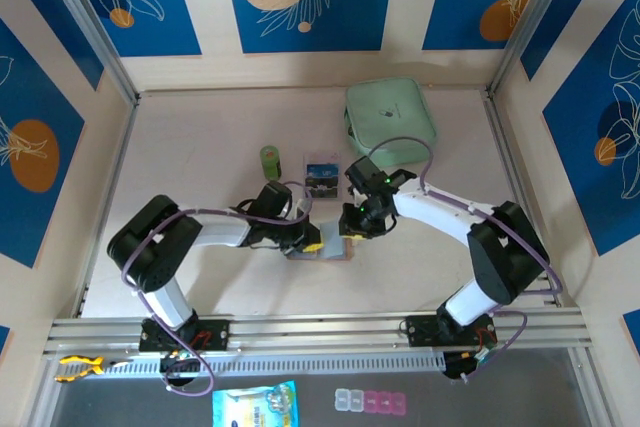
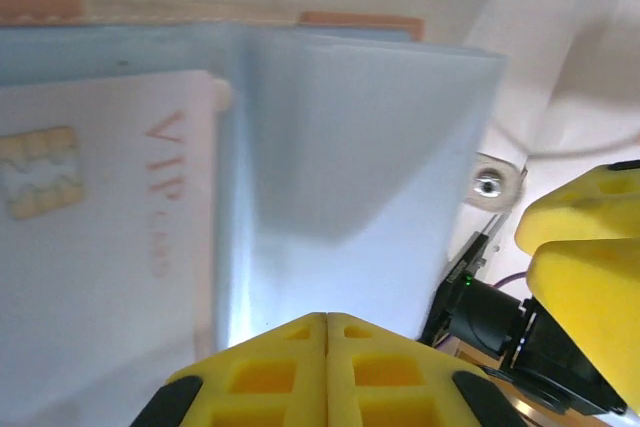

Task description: Take the credit cards out of the card holder

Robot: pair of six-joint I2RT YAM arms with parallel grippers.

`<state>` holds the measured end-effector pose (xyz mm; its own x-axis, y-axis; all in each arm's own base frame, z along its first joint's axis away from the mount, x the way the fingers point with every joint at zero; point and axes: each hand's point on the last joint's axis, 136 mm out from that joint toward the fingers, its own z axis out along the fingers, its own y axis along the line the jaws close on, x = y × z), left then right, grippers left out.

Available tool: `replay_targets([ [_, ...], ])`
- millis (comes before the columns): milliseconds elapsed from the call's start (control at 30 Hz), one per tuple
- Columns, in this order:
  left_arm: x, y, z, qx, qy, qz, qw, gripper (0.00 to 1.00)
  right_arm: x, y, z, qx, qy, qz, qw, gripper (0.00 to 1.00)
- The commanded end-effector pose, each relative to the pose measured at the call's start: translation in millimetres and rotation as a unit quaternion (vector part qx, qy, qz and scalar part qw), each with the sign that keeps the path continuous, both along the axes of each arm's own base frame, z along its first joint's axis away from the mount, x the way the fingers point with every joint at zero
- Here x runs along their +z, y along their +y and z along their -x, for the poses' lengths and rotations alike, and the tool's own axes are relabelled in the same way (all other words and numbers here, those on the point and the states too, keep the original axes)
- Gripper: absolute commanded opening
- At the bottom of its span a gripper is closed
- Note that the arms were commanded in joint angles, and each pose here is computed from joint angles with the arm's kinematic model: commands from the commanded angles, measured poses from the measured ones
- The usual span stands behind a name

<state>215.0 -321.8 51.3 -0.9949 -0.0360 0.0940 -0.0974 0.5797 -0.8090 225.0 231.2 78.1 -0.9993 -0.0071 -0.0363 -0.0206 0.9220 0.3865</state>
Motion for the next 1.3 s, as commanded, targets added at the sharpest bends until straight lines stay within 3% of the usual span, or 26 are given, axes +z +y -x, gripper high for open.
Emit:
replay_targets([
  [0,24.1,1.5,-7.1,-0.004,-0.032,-0.01,0.999,0.07,19.7,5.4,2.4,0.012,-0.008,-0.006,1.0,0.27],
  [167,24.3,32.6,-15.9,-0.003,-0.067,-0.079,0.995,0.08,28.8,38.8,2.1,0.026,0.003,-0.079,0.996,0.26],
  [333,8.9,60.6,-20.6,0.001,-0.069,-0.12,0.99,0.1,2.5,59.4,0.7,0.029,0.042,-0.111,0.992,0.25],
  [633,-13.2,67.2,-18.0,0.006,-0.047,-0.106,0.993,0.13,-70.6,20.0,6.4,0.011,0.07,0.008,0.997,0.22],
  [733,-20.2,67.8,-14.5,0.01,-0.037,-0.103,0.994,0.13,-81.0,15.8,10.7,0.013,0.079,0.017,0.997,0.21],
  [900,-26.1,69.2,-10.0,0.013,-0.028,-0.1,0.994,0.13,-74.1,19.1,8.4,0.018,0.068,0.011,0.997,0.2],
  [1267,-26.9,70.8,1.1,0.018,-0.014,-0.092,0.996,0.11,-15.1,39.4,1.2,0.025,0.035,-0.057,0.997,0.2],
])
